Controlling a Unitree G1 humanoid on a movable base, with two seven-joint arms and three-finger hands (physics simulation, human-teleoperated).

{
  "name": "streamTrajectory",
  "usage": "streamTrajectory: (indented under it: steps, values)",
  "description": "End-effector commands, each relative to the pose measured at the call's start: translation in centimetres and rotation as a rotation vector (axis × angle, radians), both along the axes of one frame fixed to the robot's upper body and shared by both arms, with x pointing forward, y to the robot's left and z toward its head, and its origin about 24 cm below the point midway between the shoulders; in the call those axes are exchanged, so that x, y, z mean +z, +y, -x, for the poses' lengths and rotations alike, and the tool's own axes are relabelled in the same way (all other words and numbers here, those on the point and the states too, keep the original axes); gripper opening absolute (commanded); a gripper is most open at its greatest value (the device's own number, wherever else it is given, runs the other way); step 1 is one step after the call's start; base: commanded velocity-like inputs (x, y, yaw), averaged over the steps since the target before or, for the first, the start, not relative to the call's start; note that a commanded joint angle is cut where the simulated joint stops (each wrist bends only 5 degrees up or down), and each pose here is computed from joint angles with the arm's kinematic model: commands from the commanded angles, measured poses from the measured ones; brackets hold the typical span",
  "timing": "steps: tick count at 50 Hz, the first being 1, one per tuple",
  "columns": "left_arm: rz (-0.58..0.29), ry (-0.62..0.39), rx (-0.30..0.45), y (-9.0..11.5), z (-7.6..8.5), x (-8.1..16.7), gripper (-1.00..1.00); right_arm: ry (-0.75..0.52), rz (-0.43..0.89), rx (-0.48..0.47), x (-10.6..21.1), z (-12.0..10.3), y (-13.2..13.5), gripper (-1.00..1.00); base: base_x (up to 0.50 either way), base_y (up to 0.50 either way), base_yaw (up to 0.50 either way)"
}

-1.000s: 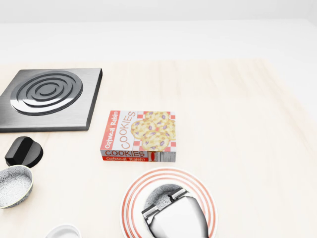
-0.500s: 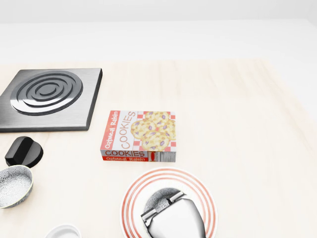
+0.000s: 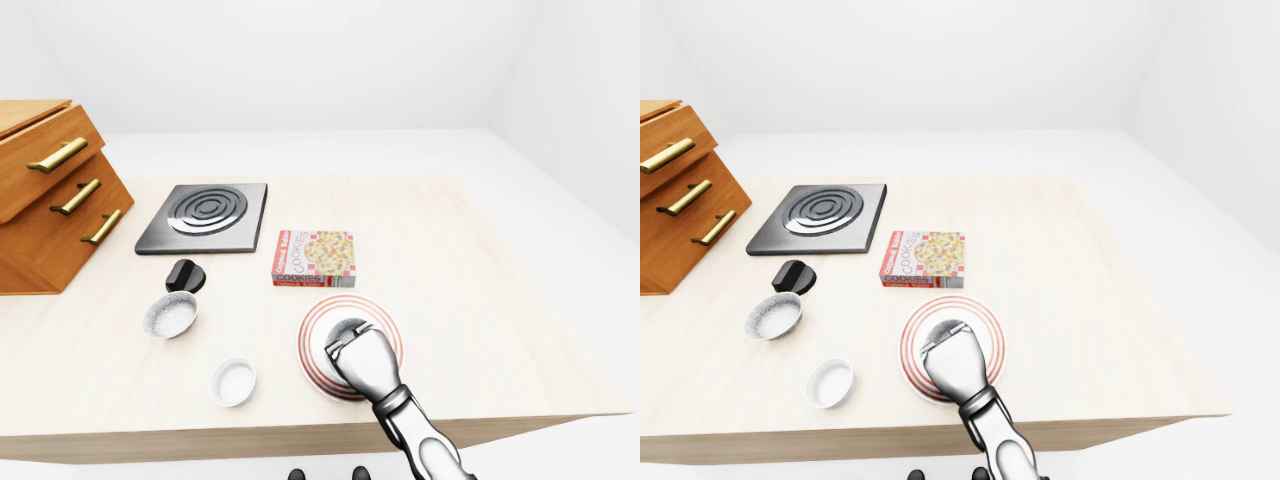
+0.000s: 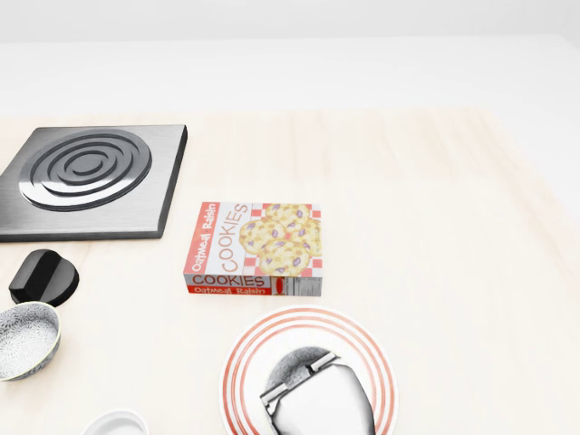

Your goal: Pick the akita bowl next to the plate and place it on the plate.

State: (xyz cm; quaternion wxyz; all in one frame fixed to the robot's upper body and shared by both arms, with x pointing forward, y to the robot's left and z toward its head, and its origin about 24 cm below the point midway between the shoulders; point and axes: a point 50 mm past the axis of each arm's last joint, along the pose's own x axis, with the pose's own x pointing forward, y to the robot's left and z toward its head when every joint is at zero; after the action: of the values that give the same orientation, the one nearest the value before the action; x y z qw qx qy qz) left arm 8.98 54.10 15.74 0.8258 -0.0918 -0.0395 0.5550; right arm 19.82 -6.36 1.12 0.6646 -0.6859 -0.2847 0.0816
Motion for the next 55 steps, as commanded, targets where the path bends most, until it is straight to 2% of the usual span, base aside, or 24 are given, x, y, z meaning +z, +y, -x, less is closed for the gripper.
streamTrajectory:
  steps: [1, 16, 17, 18, 19, 27, 55]
  values:
    - [0.001, 0.0, 0.0, 0.0, 0.0, 0.0, 1.0, 0.001, 0.013, 0.0, -0.1, -0.2, 0.0, -1.0, 0.0, 0.0, 0.0]
    - [0.0, -0.004, 0.0, 0.0, 0.0, 0.0, 1.0, -0.069, -0.025, 0.012, 1.7, 0.3, 0.3, -1.0, 0.0, 0.0, 0.0]
    - [0.001, -0.005, 0.0, 0.0, 0.0, 0.0, 1.0, -0.071, -0.026, 0.013, 1.7, 0.3, 0.4, -0.34, 0.0, 0.0, 0.0]
    - [0.001, -0.005, 0.0, 0.0, 0.0, 0.0, 1.0, -0.071, -0.027, 0.013, 1.7, 0.3, 0.4, -0.34, 0.0, 0.0, 0.0]
    - [0.001, -0.007, 0.001, 0.0, 0.0, 0.0, 1.0, -0.078, -0.047, 0.011, 2.1, 0.4, 0.4, 1.0, 0.0, 0.0, 0.0]
    - [0.001, -0.004, 0.0, 0.0, 0.0, 0.0, 1.0, -0.1, -0.059, 0.031, 2.8, 1.2, 0.6, 1.0, 0.0, 0.0, 0.0]
    - [0.007, -0.003, -0.004, -0.1, -0.1, -0.2, 1.0, -0.079, -0.041, 0.042, 3.0, 1.6, 0.7, 1.0, 0.0, 0.0, 0.0]
